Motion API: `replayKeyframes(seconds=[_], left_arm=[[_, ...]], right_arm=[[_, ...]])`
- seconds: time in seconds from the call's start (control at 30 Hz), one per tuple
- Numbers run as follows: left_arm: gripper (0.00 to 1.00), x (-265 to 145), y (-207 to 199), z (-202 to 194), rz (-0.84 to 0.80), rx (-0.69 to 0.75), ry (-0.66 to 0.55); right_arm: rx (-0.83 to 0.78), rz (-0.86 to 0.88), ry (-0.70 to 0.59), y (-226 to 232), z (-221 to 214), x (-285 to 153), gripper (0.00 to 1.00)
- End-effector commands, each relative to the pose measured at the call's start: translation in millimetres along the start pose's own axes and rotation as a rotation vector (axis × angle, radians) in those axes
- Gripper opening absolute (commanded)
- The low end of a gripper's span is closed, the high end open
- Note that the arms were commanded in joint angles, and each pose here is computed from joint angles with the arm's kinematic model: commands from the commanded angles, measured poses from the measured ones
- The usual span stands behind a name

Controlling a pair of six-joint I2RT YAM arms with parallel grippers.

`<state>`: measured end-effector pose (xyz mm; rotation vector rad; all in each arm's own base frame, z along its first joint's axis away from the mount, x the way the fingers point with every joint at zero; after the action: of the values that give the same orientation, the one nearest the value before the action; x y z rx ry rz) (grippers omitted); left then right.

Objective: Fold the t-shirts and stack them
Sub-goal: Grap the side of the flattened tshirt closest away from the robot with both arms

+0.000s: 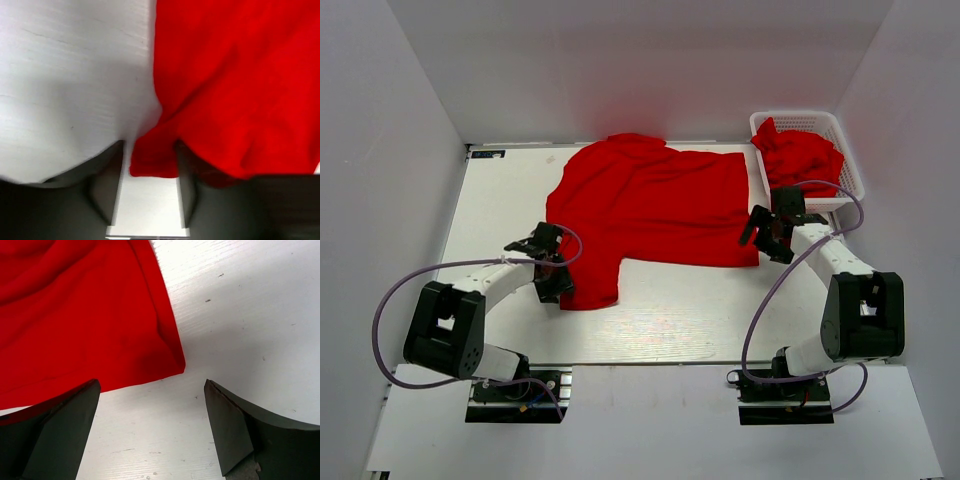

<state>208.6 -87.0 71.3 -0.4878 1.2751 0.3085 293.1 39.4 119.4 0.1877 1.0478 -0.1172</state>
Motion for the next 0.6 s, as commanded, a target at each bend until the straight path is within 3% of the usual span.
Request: replayKeyframes(seconds=[0.0, 0.07, 0.17, 0.57], left_arm=[[0.51, 10.6, 2.1, -12.9, -0.042, 0.012, 0.04], [0.44, 13.8, 4.3, -22.0, -0.068, 0.001, 0.072], [0.0, 16.5, 3.3, -26.7, -0.078, 0.01, 0.092], [0.0, -5.6, -9.0, -4.2, -0.082, 0.051, 0.012]], right_arm=[[0.006, -0.006, -0.012, -2.9, 2.0, 0.1, 0.9], [0.001, -0.011, -0.01, -3.2, 1.6, 0.9, 0.9], [0.002, -0.016, -0.005, -4.5, 0.0, 2.4, 0.9], [0.027, 0.009, 0.016, 1.2, -2.0, 16.5, 0.9]])
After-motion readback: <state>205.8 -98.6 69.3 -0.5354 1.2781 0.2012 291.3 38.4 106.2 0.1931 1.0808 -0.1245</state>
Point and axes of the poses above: each gripper's point midway between its finger pads, its own x axis out along the fingers, its own y axis along the line the jaws close on, z = x × y, the point moved 6 cm from there along -x, back along the fingers, and after that the axes turned 10 degrees about -x, right-handed, at the moved point
